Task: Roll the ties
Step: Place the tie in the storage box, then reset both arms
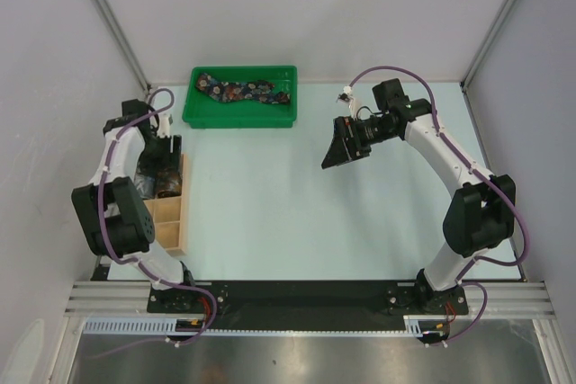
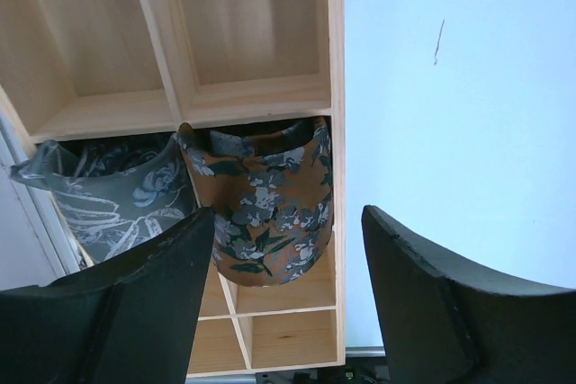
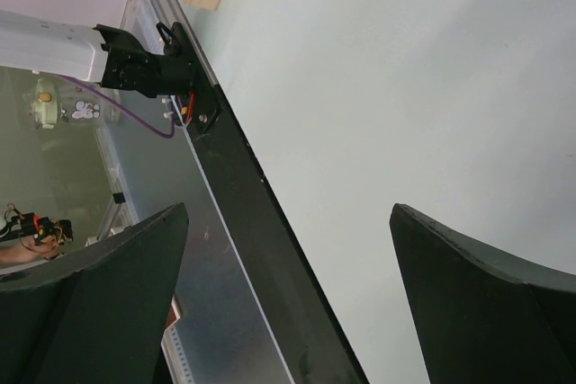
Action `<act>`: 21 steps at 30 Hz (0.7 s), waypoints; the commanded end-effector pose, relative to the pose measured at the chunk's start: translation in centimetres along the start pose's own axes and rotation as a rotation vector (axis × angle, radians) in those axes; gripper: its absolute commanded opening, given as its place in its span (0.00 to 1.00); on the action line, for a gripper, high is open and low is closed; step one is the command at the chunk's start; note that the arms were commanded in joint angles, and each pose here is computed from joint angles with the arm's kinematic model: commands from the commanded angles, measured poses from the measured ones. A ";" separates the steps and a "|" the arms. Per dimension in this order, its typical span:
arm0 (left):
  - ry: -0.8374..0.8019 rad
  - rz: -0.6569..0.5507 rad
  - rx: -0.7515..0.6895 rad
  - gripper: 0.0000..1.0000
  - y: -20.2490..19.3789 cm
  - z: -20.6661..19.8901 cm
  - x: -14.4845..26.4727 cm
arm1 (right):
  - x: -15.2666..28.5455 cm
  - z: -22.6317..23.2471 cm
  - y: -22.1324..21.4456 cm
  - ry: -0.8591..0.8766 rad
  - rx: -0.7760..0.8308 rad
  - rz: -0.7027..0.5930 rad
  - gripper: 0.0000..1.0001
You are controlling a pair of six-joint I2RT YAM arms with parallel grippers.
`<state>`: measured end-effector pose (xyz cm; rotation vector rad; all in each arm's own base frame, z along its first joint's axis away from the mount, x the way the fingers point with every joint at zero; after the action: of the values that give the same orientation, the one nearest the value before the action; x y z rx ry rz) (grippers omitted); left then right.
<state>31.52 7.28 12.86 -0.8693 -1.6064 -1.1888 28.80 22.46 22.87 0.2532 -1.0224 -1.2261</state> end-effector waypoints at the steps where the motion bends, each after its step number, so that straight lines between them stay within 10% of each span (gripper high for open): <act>1: -0.028 0.016 0.000 0.72 -0.4 -0.4 -1.1 | 0.4 0.3 0.5 0.005 0.015 -0.021 1.00; 21: -0.084 -0.028 0.011 0.75 0.1 -0.3 -2.6 | 0.9 0.4 0.4 -0.011 0.016 -0.026 1.00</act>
<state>31.77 7.51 8.57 -0.9024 -1.6025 -1.1291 28.86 22.10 22.51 0.2375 -1.0173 -1.2337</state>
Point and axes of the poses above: each gripper's point midway between its finger pads, its own x axis back along the fingers, its own z axis along the line the jaws close on, y = z × x, the point moved 2 cm from there along x, back along the fingers, and after that the axes turned 14 degrees about x, right-handed, at the moved point
